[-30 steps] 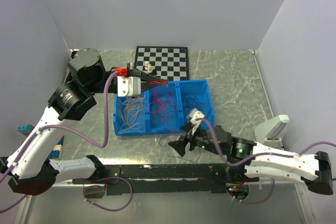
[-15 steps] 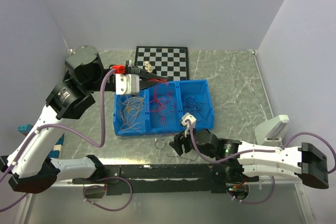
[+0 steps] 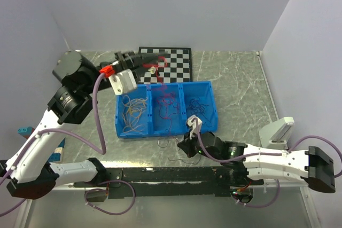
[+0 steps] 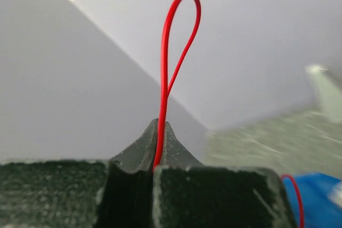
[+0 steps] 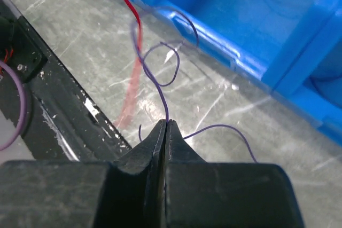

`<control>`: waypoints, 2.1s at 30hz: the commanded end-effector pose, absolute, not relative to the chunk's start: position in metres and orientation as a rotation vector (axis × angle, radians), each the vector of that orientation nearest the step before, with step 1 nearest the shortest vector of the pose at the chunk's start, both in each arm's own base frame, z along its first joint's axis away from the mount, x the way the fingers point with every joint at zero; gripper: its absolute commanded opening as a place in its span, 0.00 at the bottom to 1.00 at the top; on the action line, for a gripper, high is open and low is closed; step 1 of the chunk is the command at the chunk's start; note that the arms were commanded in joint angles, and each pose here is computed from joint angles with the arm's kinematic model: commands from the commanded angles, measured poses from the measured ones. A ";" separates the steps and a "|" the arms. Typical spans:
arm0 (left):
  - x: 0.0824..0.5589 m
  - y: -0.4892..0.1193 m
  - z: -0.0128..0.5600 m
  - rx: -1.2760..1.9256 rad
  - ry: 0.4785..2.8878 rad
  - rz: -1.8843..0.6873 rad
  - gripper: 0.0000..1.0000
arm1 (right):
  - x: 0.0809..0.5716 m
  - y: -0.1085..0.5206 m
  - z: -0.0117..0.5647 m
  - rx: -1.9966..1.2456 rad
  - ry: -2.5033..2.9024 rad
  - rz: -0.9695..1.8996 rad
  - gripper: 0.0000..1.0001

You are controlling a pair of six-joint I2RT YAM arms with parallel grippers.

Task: Untangle the cables

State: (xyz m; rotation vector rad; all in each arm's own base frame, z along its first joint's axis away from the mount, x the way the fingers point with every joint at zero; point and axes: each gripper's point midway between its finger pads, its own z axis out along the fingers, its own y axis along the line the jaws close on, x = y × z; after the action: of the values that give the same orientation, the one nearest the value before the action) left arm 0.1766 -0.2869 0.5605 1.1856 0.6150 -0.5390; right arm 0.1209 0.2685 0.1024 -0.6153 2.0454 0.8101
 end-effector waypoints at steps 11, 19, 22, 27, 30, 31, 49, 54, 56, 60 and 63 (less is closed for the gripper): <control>0.189 -0.251 0.707 0.782 0.279 -0.215 0.01 | 0.108 0.245 0.056 -0.493 2.305 0.694 0.00; 0.205 -0.280 0.628 0.918 0.425 -0.306 0.01 | 0.120 0.236 0.104 -0.409 2.140 0.767 0.00; 0.217 -0.290 0.593 0.967 0.480 -0.302 0.01 | 0.125 0.227 0.128 -0.369 2.082 0.775 0.00; 0.235 -0.301 0.554 0.989 0.552 -0.299 0.01 | 0.129 0.219 0.168 -0.346 1.974 0.815 0.00; 0.244 -0.307 0.538 1.004 0.575 -0.290 0.01 | 0.129 0.212 0.190 -0.340 1.905 0.843 0.00; 0.245 -0.308 0.534 1.008 0.578 -0.289 0.01 | 0.131 0.208 0.200 -0.324 1.878 0.848 0.00; 0.308 -0.326 0.419 1.071 0.821 -0.273 0.01 | 0.174 0.147 0.402 -0.218 1.366 0.572 0.00; 0.322 -0.328 0.388 1.102 0.870 -0.257 0.01 | 0.187 0.150 0.445 -0.206 1.228 0.456 0.00; 0.328 -0.327 0.372 1.119 0.899 -0.248 0.01 | 0.193 0.153 0.455 -0.201 1.200 0.422 0.00; 0.334 -0.332 0.336 1.144 0.990 -0.282 0.01 | 0.208 0.161 0.463 -0.201 1.182 0.386 0.00; 0.342 -0.334 0.308 1.108 1.118 -0.340 0.01 | 0.224 0.164 0.456 -0.189 1.208 0.395 0.00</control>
State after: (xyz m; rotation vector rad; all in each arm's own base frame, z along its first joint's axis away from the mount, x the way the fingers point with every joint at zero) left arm 0.3330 -0.3320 0.3269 1.1721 1.0096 -0.2831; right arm 0.2122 0.1717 0.4262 -0.2494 1.2767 0.3712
